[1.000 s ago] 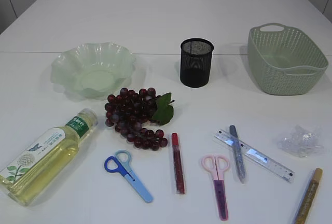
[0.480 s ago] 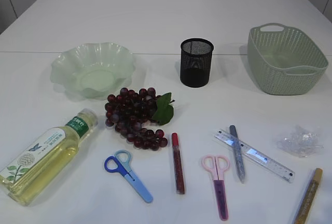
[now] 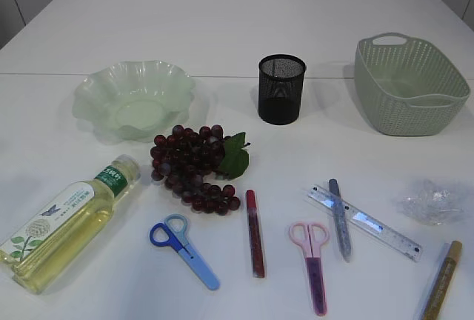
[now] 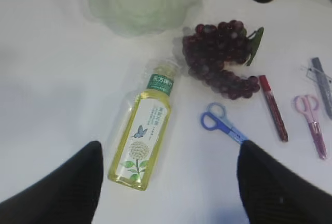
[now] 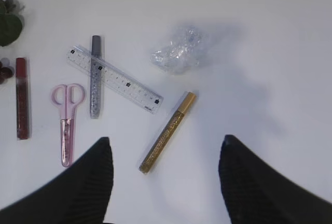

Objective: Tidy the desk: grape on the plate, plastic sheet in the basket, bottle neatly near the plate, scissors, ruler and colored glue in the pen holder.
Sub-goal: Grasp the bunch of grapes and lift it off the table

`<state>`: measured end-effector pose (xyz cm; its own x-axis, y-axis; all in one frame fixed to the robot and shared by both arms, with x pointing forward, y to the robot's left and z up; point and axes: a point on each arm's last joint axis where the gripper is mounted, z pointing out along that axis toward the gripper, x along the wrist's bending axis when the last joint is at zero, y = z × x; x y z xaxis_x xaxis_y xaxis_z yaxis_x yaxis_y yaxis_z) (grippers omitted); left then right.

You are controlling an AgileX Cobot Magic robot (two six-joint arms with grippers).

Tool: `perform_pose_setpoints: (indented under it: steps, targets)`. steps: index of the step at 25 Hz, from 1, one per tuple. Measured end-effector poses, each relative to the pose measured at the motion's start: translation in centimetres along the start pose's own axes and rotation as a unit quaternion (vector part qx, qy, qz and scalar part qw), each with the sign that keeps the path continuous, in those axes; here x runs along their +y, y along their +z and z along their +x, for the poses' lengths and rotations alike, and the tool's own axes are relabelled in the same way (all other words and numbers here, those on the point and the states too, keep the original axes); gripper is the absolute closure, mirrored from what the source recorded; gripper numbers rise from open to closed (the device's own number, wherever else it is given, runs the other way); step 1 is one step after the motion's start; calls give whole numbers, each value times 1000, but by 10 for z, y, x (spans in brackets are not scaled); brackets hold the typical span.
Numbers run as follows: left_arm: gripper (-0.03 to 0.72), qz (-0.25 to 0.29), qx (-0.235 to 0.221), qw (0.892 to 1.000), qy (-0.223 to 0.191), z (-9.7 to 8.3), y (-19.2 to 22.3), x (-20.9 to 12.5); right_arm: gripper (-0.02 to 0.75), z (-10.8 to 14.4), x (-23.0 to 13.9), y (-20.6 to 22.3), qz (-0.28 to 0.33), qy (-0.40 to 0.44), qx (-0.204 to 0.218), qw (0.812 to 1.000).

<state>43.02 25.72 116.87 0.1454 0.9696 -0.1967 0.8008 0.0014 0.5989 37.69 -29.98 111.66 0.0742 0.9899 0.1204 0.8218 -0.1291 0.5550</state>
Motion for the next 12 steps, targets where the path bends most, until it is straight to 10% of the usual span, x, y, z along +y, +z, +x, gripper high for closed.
perform_pose_setpoints:
  steps: [12]
  targets:
    - [97,211,-24,976,40,-59,198,81,235,3,38,49,98,25,20,995]
